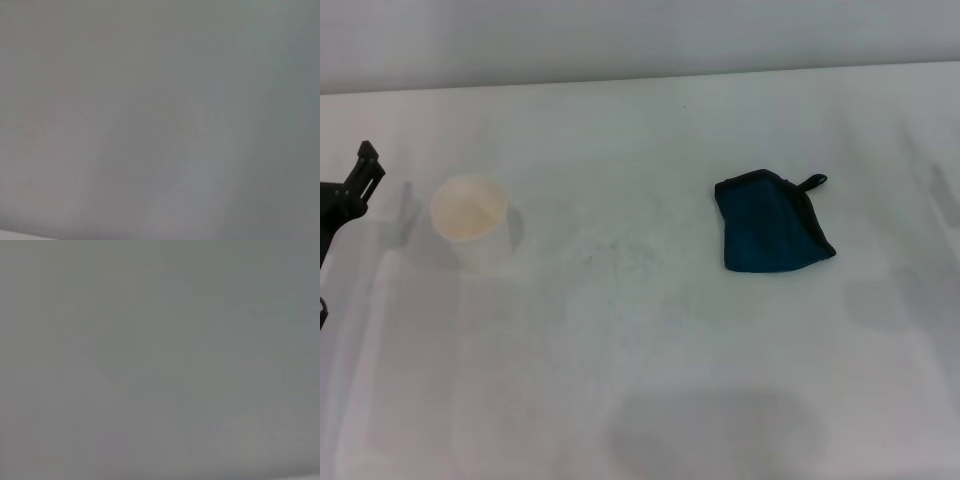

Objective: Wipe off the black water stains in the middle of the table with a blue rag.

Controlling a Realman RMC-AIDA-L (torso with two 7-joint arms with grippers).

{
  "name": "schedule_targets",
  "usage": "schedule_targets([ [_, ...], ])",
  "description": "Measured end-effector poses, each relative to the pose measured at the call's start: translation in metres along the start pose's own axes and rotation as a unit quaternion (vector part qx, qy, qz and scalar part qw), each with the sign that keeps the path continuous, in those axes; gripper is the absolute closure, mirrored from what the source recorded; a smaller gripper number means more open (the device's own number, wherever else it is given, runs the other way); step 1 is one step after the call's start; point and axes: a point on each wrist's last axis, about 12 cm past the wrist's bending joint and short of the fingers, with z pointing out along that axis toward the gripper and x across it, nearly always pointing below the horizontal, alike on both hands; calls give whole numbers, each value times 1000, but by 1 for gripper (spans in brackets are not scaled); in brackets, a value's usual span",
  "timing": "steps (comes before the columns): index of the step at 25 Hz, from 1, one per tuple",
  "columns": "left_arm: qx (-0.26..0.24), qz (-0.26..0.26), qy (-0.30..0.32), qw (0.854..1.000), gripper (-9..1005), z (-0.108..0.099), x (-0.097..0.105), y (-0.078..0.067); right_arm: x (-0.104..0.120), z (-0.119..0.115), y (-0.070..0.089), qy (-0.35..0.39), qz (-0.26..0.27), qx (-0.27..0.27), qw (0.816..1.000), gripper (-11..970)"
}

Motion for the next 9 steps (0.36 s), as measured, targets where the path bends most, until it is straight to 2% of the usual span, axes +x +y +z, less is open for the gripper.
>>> schedule_targets([
  [9, -2, 1, 1, 1000, 104, 5, -3, 1, 7, 0, 0, 26, 8, 10, 1000, 205],
])
